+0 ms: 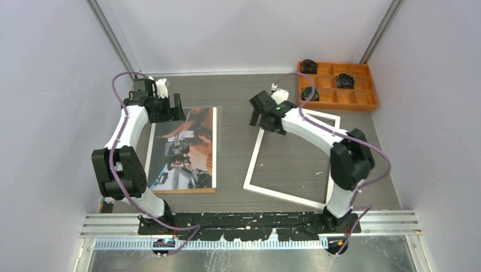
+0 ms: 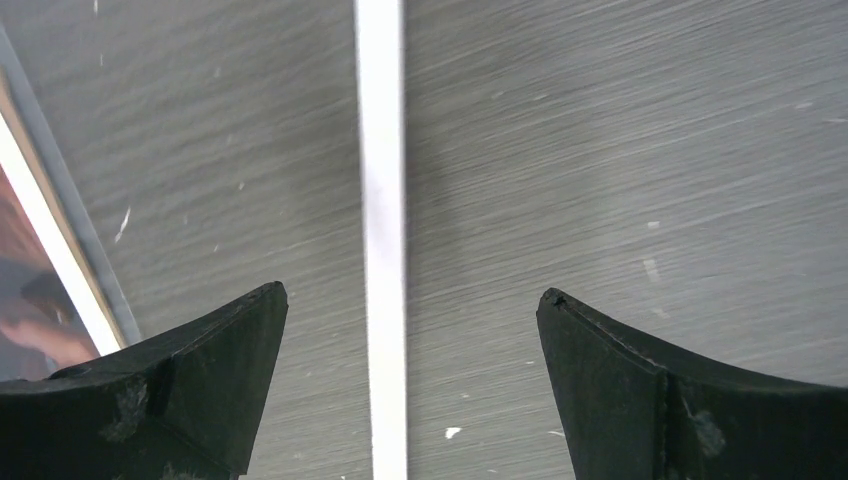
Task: Put the photo into the frame
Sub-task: Turn over the photo frame at the center of the board.
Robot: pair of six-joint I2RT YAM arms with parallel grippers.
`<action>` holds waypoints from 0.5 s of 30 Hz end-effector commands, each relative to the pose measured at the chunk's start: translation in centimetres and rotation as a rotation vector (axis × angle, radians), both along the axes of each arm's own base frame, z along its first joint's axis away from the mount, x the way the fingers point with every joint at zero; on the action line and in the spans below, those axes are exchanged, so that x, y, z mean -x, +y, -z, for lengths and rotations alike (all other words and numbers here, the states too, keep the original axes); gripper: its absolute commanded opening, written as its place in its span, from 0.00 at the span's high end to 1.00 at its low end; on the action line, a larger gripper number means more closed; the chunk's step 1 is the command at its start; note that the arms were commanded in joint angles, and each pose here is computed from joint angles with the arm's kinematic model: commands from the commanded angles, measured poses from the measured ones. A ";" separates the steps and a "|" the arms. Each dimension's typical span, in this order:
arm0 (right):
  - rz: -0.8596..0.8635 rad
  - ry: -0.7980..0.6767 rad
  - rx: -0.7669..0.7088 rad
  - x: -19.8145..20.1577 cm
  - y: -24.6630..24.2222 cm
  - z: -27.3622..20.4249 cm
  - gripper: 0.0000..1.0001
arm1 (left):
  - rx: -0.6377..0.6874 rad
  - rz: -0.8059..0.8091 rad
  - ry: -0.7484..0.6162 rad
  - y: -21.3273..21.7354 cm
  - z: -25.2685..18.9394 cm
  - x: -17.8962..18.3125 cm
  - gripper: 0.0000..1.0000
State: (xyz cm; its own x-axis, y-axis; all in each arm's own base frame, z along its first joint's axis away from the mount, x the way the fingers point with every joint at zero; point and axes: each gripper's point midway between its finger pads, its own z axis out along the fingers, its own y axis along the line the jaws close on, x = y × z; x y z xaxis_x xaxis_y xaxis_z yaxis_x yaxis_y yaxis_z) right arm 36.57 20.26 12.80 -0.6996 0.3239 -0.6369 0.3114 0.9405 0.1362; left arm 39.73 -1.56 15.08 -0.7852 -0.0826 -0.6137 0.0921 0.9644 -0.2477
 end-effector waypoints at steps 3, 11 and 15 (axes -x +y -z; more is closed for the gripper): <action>-0.076 0.090 0.016 1.0 5.4 2.8 0.00 | 0.011 0.039 0.050 -0.4 -0.9 2.0 0.08; -0.106 0.157 0.022 2.0 6.9 7.2 0.00 | 0.053 0.078 0.089 -1.4 -0.8 3.4 0.06; -0.124 0.196 0.032 2.5 7.4 9.2 0.00 | 0.074 0.091 0.099 -1.8 -0.8 3.8 0.04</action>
